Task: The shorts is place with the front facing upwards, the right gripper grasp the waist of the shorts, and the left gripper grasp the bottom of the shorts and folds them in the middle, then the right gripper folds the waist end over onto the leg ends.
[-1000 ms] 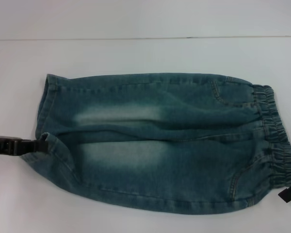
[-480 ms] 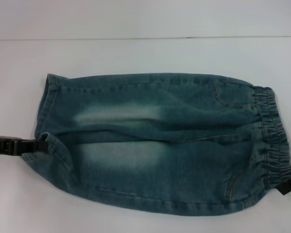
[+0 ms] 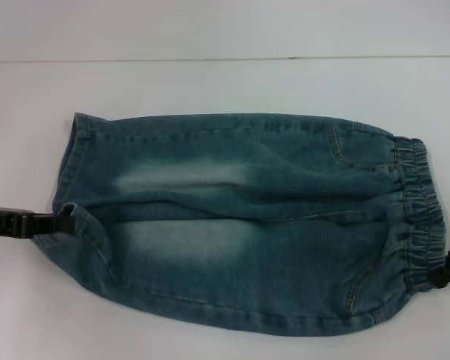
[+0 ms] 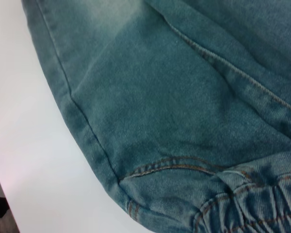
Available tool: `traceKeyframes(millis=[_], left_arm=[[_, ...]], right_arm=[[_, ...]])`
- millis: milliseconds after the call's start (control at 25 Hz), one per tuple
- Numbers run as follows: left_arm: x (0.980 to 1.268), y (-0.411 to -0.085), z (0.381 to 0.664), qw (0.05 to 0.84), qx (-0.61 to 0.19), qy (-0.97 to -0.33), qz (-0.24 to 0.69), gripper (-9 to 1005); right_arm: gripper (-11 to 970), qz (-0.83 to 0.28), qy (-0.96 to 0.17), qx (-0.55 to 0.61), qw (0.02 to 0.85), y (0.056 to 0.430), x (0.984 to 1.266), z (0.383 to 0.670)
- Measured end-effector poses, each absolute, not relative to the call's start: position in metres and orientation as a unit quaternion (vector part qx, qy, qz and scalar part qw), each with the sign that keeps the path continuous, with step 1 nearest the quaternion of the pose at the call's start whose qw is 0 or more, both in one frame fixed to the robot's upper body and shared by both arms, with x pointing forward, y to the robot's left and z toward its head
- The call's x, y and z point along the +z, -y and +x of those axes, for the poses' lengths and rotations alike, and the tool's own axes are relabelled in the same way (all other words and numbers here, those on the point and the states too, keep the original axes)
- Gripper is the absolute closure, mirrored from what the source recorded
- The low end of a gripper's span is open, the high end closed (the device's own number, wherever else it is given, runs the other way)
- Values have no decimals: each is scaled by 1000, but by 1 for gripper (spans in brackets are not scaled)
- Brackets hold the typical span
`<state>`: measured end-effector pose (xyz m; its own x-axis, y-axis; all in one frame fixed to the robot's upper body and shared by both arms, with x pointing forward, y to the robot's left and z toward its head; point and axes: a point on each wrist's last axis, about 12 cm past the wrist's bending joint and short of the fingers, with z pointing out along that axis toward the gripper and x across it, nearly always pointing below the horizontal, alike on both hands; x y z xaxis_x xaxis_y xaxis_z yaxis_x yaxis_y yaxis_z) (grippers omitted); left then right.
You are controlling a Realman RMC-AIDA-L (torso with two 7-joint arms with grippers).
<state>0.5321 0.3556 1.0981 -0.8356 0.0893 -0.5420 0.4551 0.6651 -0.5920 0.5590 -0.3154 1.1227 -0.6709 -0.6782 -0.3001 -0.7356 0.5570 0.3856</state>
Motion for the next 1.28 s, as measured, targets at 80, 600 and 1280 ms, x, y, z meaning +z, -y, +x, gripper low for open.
traceKeyframes(millis=[80, 600, 1280], left_arm=[[1099, -356, 532, 240, -379, -880, 156, 950], [1107, -357, 536, 247, -390, -874, 155, 950], [1122, -373, 553, 312, -388, -864, 75, 947]], right_arm=[[799, -401, -880, 247, 60, 316, 1122, 559], [916, -370, -870, 298, 131, 336, 1129, 554], [916, -174, -862, 375, 294, 378, 1095, 534]])
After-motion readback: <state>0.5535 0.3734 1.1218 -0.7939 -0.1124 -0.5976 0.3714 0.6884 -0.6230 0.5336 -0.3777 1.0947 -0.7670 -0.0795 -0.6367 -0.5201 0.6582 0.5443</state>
